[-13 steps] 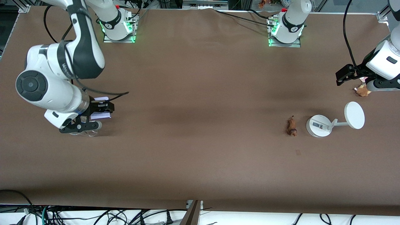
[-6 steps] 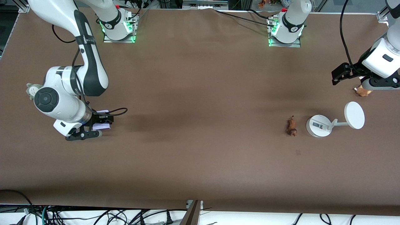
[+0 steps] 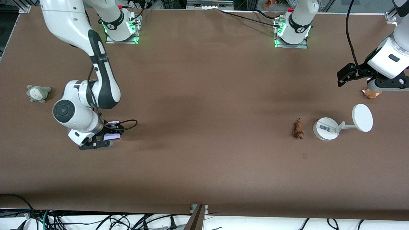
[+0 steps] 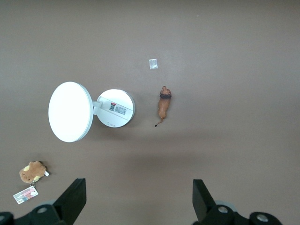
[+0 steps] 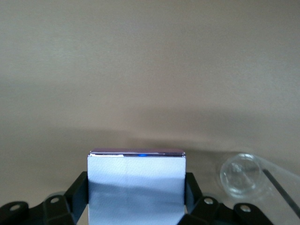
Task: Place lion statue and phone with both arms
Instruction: 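Lower the phone beside the glass cup and open the right gripper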
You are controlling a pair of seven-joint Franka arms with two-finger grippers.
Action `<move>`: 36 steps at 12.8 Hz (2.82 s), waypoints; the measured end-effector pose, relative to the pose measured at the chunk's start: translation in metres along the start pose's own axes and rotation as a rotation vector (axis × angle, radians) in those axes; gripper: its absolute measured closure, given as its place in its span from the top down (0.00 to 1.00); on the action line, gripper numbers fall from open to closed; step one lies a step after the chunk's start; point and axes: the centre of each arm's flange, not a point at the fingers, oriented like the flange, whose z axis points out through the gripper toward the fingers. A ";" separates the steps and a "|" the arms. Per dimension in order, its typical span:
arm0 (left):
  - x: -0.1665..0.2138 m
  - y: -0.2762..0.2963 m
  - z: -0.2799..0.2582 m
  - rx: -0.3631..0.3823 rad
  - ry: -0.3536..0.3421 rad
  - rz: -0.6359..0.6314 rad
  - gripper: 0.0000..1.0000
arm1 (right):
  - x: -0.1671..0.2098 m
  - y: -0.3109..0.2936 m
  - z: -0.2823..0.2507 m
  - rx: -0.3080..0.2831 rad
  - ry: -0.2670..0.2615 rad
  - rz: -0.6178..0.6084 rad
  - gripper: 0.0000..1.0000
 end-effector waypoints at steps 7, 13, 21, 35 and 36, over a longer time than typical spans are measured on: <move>0.000 -0.001 0.000 0.000 -0.001 -0.001 1.00 | 0.002 -0.002 0.052 -0.032 0.043 0.001 0.83; 0.000 -0.001 0.000 0.000 0.000 -0.001 1.00 | 0.001 0.003 0.059 -0.007 0.043 0.017 0.83; 0.001 -0.003 0.000 0.000 0.001 -0.005 1.00 | 0.001 0.001 0.061 0.001 0.044 0.021 1.00; 0.001 -0.005 0.001 0.000 -0.002 -0.008 1.00 | -0.046 0.010 -0.266 0.141 -0.264 0.164 1.00; 0.001 -0.005 0.001 0.000 -0.003 -0.008 1.00 | -0.050 0.009 -0.285 0.135 -0.280 0.184 1.00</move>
